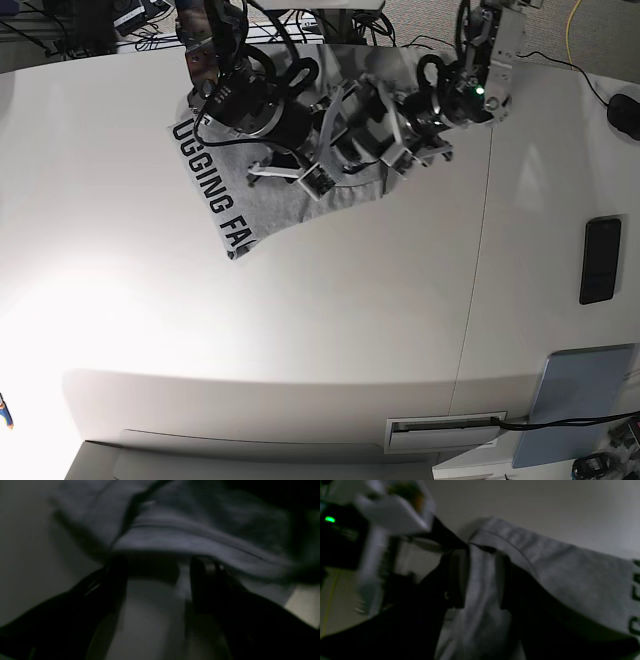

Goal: Fold the T-shirt properly
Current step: 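Flip the folded bundle over with both grippers, lettering side up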

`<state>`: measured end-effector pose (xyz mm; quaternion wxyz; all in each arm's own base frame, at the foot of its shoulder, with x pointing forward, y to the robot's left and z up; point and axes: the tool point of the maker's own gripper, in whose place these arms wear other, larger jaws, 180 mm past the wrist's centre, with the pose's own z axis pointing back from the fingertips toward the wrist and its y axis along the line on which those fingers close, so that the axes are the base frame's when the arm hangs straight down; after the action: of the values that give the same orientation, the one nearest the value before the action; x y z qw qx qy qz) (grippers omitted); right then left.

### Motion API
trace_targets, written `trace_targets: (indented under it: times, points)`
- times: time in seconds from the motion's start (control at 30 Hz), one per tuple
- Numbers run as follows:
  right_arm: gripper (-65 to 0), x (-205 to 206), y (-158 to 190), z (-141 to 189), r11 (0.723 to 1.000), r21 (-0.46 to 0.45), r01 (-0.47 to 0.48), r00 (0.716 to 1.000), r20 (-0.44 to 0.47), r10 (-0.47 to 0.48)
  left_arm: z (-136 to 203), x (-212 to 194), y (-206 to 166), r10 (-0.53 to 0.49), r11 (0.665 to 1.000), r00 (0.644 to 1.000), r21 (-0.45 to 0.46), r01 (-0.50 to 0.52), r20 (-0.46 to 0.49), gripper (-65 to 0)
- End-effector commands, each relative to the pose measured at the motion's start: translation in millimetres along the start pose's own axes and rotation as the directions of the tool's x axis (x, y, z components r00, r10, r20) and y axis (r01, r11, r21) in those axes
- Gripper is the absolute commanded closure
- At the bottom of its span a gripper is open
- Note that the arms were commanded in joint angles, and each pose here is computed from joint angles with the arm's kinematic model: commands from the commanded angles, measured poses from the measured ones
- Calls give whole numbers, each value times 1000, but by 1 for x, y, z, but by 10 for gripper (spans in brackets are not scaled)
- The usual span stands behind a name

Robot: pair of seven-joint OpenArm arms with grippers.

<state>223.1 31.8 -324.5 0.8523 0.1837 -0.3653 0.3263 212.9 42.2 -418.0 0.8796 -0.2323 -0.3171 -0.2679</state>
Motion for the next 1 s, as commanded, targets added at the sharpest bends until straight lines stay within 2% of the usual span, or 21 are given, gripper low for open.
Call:
trace_targets:
  times: [0.0, 0.1, 0.23, 0.3, 0.37, 0.43, 0.5, 0.53, 0.8, 0.87, 0.97]
  points:
    - [-197, 14, -3, 4, 1000, -8, -4, 999, 53, 4, 6, -5, 11, -16, 999, 999, 33, 17, -29, -399]
    - [-197, 12, -18, 7, 999, -49, 17, 999, 52, -15, 17, -7, 24, 0, 999, 999, 48, 2, -37, -399]
    - [-197, 11, -52, 16, 988, -141, 61, 996, 76, -51, 28, 1, 24, -1, 1000, 1000, 25, 2, -24, -399]
    - [-196, 13, -76, 24, 974, -211, 79, 992, 111, -57, 30, 10, 11, -17, 999, 1000, -31, 18, 5, -375]
    - [-190, 15, -102, 34, 952, -297, 78, 991, 130, -40, 33, 26, -14, -27, 991, 997, -126, 36, 70, -297]
    - [-113, 15, -125, 39, 933, -354, 67, 993, 119, -27, 33, 40, -39, -32, 977, 992, -205, 58, 125, -171]
    - [-29, 13, -144, 34, 924, -378, 50, 996, 90, -17, 31, 50, -61, -20, 959, 987, -275, 63, 158, -43]
    - [0, 12, -152, 30, 923, -383, 44, 997, 75, -16, 29, 54, -70, -2, 952, 986, -301, 53, 168, 0]
    - [0, 27, -218, -19, 921, -383, 75, 997, 11, -76, 19, 78, -101, 103, 929, 970, -370, -14, 221, 0]
    - [0, 29, -231, -29, 922, -377, 86, 995, -12, -98, 14, 75, -105, 116, 923, 971, -384, -27, 209, 0]
    - [0, 24, -244, -44, 926, -361, 107, 989, -58, -137, 0, 54, -116, 109, 911, 985, -409, -45, 135, 0]
